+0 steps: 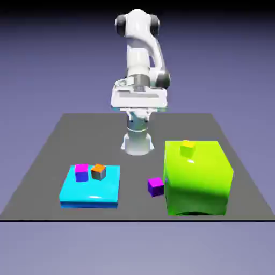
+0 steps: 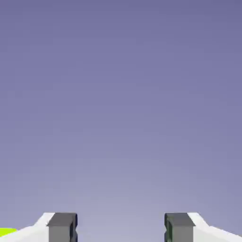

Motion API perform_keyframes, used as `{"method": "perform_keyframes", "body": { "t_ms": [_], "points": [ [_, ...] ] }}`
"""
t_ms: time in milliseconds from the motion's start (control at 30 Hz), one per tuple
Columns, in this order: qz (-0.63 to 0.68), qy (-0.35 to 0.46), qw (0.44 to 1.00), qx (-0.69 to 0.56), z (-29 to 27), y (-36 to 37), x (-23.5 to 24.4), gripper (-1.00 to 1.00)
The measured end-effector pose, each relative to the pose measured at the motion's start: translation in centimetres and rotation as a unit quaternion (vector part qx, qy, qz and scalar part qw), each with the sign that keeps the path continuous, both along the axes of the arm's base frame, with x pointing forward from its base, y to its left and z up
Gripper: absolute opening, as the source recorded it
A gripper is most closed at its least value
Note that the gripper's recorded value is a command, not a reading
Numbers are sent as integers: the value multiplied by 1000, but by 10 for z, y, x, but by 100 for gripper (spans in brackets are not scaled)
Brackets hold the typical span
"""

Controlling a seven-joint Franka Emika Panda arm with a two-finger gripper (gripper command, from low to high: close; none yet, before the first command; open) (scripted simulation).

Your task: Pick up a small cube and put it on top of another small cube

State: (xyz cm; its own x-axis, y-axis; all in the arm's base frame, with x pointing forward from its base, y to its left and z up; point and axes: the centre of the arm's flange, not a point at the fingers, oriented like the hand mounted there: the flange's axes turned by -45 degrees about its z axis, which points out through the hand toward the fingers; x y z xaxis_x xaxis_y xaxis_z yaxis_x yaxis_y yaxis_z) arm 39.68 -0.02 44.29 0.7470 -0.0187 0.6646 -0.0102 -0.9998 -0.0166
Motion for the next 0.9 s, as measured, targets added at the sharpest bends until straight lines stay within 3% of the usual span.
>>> {"method": "perform_keyframes", "body": {
  "t_ms": [167,333,500,667,700,900],
  "points": [
    [-114,143,978,98,-67,-17,22,0],
    [-228,279,913,194,-137,-26,29,0],
    [-330,403,806,282,-205,-24,26,0],
    [-415,512,661,359,-266,-13,16,0],
    [-429,531,628,373,-276,-9,14,0],
    [-430,534,624,375,-329,18,5,0]
  ]
}}
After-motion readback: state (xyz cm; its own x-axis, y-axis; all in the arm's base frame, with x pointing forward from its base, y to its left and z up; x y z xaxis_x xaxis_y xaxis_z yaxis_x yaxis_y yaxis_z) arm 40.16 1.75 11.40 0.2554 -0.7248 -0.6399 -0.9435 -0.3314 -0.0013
